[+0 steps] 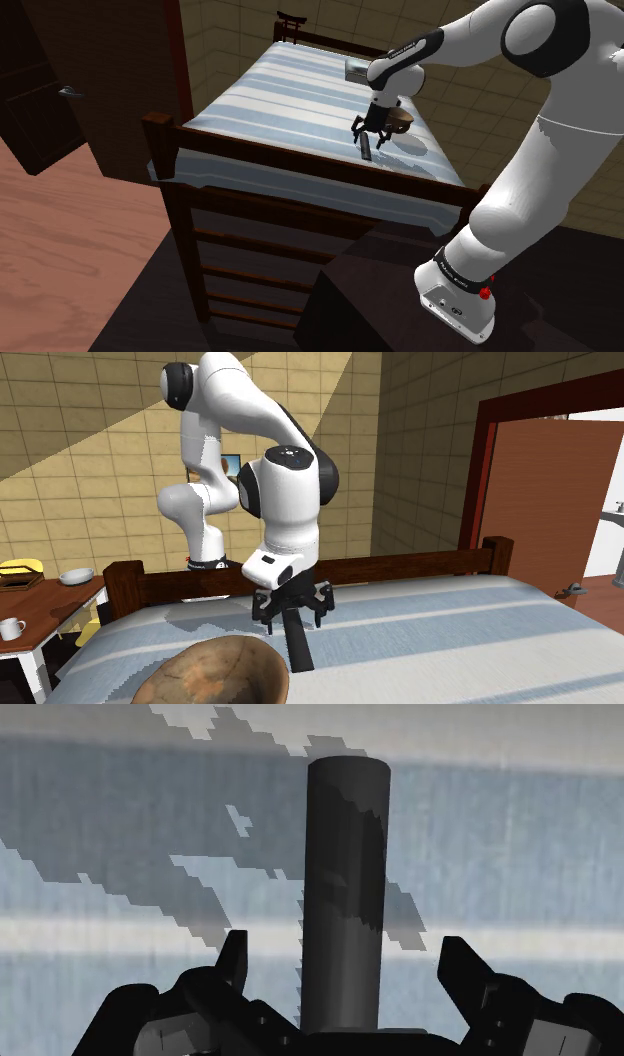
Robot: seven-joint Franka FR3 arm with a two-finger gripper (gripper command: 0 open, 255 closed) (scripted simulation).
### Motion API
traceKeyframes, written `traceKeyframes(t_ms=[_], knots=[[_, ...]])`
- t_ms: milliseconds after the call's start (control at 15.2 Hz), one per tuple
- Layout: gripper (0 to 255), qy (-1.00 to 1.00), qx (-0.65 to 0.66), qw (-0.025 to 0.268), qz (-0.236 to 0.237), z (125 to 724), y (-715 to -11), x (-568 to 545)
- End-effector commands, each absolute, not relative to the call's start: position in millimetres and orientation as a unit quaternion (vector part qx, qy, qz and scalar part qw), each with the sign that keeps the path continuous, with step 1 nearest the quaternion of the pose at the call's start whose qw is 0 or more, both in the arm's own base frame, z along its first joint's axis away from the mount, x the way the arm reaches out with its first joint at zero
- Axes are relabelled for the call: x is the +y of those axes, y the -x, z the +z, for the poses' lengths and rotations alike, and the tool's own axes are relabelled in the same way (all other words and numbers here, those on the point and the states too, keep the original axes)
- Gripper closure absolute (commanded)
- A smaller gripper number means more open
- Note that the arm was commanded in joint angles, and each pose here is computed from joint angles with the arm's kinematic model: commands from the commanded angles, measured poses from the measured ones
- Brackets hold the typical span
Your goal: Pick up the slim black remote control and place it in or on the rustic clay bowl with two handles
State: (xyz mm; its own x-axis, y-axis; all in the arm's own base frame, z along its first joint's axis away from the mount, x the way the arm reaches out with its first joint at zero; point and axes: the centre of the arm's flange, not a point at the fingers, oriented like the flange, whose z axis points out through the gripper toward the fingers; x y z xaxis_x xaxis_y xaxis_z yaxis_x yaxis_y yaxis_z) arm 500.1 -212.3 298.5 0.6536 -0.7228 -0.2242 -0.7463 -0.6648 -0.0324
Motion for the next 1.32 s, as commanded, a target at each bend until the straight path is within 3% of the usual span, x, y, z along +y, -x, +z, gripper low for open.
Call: traceKeyframes(t_ms=[0, 462, 528, 1254], knots=[[0, 0.907, 0.405, 0.061, 0.096, 292, -499, -211], [0, 0.907, 0.405, 0.061, 0.096, 292, -499, -211], [255, 0.907, 0.405, 0.061, 0.096, 292, -499, -211], [255, 0.907, 0.405, 0.061, 0.096, 302, -499, -211]])
